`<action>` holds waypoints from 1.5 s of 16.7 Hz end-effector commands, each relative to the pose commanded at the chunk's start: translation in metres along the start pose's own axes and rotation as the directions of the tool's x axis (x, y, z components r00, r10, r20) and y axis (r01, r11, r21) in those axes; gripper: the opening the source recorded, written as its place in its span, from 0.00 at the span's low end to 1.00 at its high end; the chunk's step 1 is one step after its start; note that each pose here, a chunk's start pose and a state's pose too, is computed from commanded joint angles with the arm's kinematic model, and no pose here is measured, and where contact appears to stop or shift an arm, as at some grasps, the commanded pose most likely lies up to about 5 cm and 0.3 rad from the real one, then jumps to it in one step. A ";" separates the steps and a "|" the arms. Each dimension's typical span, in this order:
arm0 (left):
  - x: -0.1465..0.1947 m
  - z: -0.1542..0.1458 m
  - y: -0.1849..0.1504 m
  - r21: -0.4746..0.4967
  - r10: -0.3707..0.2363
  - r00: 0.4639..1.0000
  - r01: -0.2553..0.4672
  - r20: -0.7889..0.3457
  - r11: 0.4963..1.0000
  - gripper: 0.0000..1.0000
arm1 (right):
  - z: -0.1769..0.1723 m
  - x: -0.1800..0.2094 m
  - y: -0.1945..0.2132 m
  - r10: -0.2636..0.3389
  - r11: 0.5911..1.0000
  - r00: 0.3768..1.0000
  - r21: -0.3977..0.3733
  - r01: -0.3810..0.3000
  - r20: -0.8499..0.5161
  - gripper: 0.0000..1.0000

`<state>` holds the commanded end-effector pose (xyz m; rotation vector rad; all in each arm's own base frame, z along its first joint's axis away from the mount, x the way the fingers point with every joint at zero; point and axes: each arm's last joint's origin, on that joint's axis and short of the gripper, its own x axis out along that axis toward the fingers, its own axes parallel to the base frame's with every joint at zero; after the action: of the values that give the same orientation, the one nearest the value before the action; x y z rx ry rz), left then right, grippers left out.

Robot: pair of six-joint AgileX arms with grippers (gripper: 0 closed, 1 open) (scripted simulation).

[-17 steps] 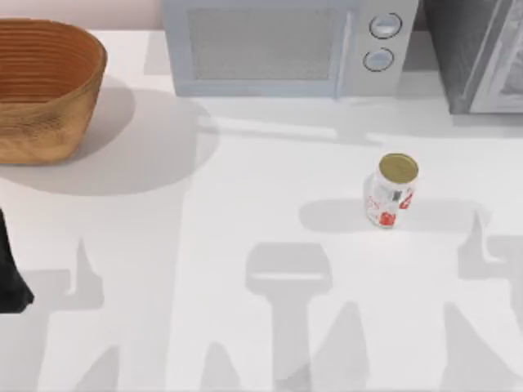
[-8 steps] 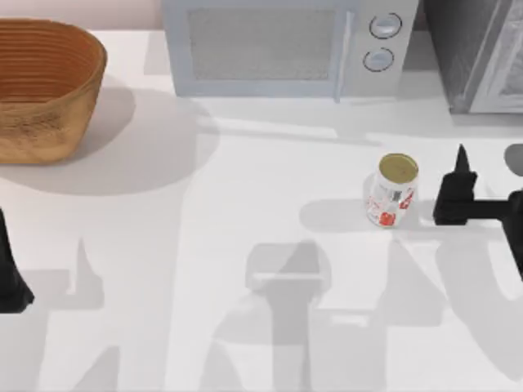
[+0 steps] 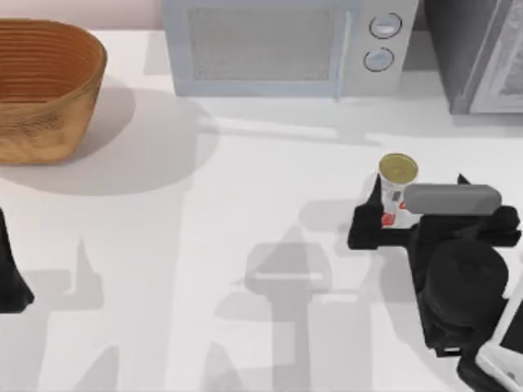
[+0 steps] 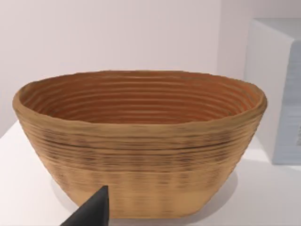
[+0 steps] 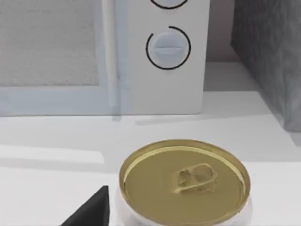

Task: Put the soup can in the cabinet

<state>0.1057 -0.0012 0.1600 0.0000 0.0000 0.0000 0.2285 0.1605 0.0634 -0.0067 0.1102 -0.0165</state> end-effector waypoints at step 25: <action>0.000 0.000 0.000 0.000 0.000 1.000 0.000 0.000 1.000 1.00 | -0.035 0.054 0.019 0.006 1.000 1.000 0.008 -0.006 0.016 0.92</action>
<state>0.1057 -0.0012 0.1600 0.0000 0.0000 0.0000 0.2785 0.1787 0.0228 0.0014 0.0944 -0.0108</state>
